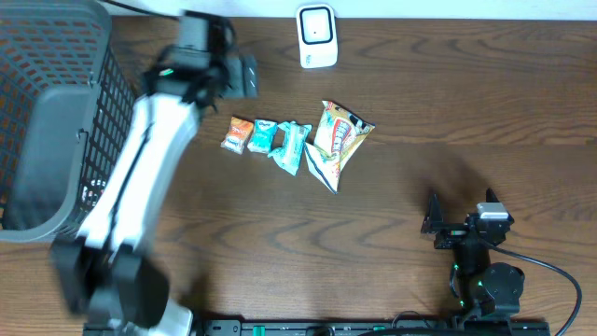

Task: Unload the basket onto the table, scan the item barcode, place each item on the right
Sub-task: 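Carry the orange packet past the scanner and set it on the table, then reach the left gripper into the basket and grasp the green Zam-Buk tin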

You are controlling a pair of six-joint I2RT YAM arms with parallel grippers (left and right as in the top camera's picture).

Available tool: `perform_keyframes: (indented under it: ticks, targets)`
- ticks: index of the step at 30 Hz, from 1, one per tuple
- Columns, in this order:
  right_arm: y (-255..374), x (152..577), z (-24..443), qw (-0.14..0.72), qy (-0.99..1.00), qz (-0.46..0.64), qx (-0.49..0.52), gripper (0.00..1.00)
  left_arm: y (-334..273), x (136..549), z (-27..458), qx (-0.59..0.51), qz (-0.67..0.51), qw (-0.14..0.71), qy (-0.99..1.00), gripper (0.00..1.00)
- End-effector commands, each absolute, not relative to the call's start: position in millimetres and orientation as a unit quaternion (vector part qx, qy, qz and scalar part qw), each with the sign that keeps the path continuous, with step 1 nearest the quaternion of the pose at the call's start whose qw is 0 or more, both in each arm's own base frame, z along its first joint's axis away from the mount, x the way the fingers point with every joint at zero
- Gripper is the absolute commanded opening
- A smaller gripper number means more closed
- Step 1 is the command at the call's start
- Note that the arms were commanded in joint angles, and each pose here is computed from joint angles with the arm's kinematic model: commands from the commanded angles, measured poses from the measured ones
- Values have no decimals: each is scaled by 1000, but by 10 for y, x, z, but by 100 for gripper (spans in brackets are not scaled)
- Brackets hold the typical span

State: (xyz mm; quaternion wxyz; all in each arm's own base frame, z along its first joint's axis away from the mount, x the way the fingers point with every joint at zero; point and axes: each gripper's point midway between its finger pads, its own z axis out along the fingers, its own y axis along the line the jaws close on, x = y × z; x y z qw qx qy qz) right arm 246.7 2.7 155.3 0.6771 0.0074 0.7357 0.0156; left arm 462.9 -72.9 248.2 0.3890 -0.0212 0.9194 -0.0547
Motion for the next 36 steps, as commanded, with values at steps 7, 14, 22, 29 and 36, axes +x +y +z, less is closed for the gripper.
perform_keyframes:
  ticks: [7,14,22,29,36]
  targets:
    - [24,2465,1544,677,736,10,2,99,602,4024,4125,-149,1,576,804,98]
    - [24,2465,1545,677,736,10,2,99,1887,3574,3684,-442,-6,505,741,98]
    - [24,2465,1544,677,736,10,2,99,2544,3445,3057,-558,9,426,712,98]
    - [24,2465,1545,677,736,10,2,99,2556,3431,2015,-653,-4,265,710,98]
    - [24,2465,1545,677,736,10,2,99,2502,3394,1356,-723,-10,162,671,98]
